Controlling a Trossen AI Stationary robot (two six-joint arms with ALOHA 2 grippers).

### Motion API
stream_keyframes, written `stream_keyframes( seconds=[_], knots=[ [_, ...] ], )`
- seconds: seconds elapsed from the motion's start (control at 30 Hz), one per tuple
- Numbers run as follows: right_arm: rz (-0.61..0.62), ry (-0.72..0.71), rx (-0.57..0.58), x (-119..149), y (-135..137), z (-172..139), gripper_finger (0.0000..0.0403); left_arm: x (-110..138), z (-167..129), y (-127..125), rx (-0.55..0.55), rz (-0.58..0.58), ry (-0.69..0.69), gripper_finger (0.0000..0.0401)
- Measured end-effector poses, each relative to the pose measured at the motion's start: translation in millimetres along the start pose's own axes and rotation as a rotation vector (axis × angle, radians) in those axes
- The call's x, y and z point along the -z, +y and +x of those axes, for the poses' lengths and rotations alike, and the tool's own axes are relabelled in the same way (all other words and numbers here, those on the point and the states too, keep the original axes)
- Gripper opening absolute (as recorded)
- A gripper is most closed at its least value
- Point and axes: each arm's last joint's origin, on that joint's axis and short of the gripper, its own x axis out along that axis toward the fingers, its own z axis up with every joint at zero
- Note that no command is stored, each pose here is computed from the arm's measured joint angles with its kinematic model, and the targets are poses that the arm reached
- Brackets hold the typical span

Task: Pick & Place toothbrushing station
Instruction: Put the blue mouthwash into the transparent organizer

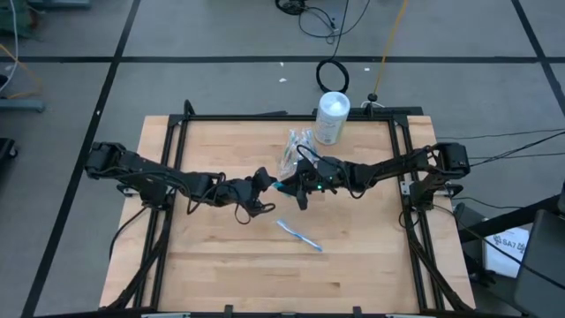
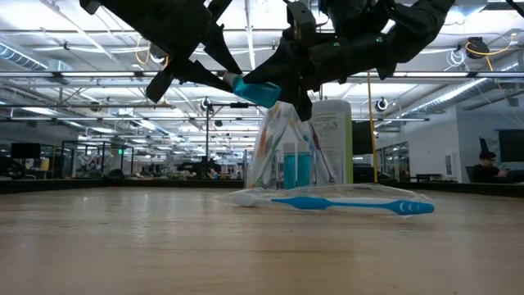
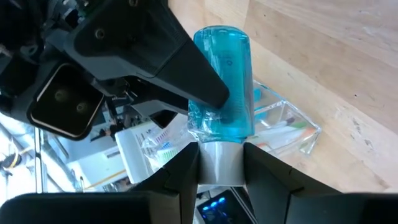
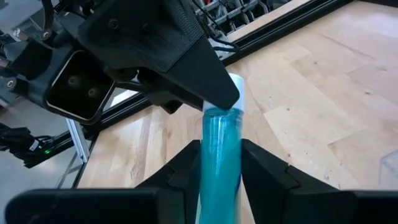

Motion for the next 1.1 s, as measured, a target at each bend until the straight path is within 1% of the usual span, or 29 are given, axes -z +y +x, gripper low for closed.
stream_keyframes(
  seconds=[0.23,0.33,0.53,0.7,0.83,0.93,1.1],
  knots=[
    [-0.003,-0.001,0.005,0,0,0,0.0094,0,0,0,-0.003,-0.061,0.009,0.0126],
    [0.001,0.003,0.008,0,0,0,0.0094,0,0,1,-0.007,-0.086,0.014,0.0148],
    [-0.006,0.01,0.01,1,-1,0,0.0094,1,0,1,-0.016,-0.097,0.019,0.0208],
    [-0.02,0.009,0.008,0,0,-1,0.0094,-2,-1,3,-0.041,-0.18,0.019,0.0239],
    [-0.075,0.015,0.011,-7,3,-9,0.0094,-4,-11,8,-0.069,-0.257,0.006,0.0237],
    [-0.107,0.02,0.029,-14,6,-19,0.0094,-4,-20,13,-0.094,-0.338,-0.019,0.023],
    [-0.161,0.001,0.094,-26,14,-37,0.0094,3,-34,22,-0.127,-0.452,-0.034,0.0226]
  ],
)
